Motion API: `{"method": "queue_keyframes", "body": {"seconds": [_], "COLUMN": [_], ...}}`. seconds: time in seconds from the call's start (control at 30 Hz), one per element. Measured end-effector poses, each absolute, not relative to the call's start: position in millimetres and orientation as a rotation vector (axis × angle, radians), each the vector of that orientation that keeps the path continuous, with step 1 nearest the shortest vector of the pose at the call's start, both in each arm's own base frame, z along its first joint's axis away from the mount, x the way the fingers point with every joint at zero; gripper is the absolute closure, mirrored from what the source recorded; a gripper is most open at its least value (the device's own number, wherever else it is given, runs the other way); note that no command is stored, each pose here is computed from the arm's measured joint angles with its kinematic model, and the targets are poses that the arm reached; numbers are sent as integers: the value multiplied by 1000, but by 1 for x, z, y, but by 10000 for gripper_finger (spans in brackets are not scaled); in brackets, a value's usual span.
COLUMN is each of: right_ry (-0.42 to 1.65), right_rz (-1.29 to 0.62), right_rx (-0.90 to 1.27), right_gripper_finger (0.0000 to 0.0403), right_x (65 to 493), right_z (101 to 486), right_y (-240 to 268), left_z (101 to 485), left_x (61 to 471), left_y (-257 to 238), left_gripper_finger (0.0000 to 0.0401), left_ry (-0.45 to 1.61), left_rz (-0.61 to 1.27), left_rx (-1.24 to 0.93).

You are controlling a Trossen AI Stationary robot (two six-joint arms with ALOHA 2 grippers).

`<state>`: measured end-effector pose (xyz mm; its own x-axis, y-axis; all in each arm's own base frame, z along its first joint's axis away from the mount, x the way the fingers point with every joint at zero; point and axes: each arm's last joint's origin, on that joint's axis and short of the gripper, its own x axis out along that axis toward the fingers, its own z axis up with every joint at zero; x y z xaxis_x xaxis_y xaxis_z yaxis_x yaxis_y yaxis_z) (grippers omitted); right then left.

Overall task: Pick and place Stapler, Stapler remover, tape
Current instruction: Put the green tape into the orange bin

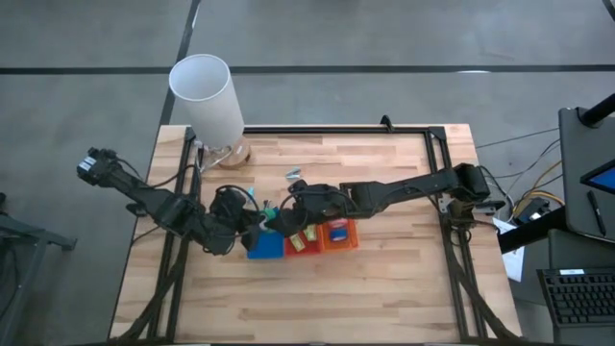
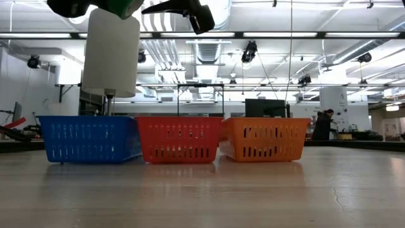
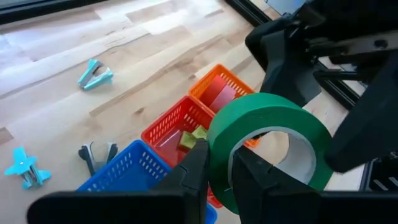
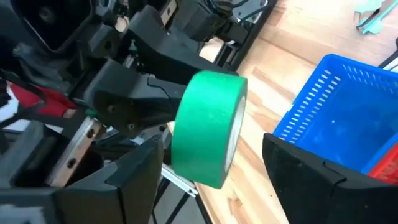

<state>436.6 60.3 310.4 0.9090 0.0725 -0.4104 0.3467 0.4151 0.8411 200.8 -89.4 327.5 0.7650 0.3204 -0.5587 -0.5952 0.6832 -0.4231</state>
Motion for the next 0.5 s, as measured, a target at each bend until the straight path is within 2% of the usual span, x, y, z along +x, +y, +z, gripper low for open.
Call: {"method": "queue_keyframes", "body": {"seconds": [0.37,0.5], "right_ry": [428,434], "right_rz": [-170,-159], "right_rx": [1118,1071], "right_gripper_finger": [244,283], "right_x": [437,437], "right_z": [309,310], "right_y": [61,61], "left_z": [329,329], "left_x": [203,203], "left_y": [-90,-90], "left_gripper_finger": [344,332], "left_ry": [463,462], "left_rz": [508,505], "left_rx": [-595,-592]}}
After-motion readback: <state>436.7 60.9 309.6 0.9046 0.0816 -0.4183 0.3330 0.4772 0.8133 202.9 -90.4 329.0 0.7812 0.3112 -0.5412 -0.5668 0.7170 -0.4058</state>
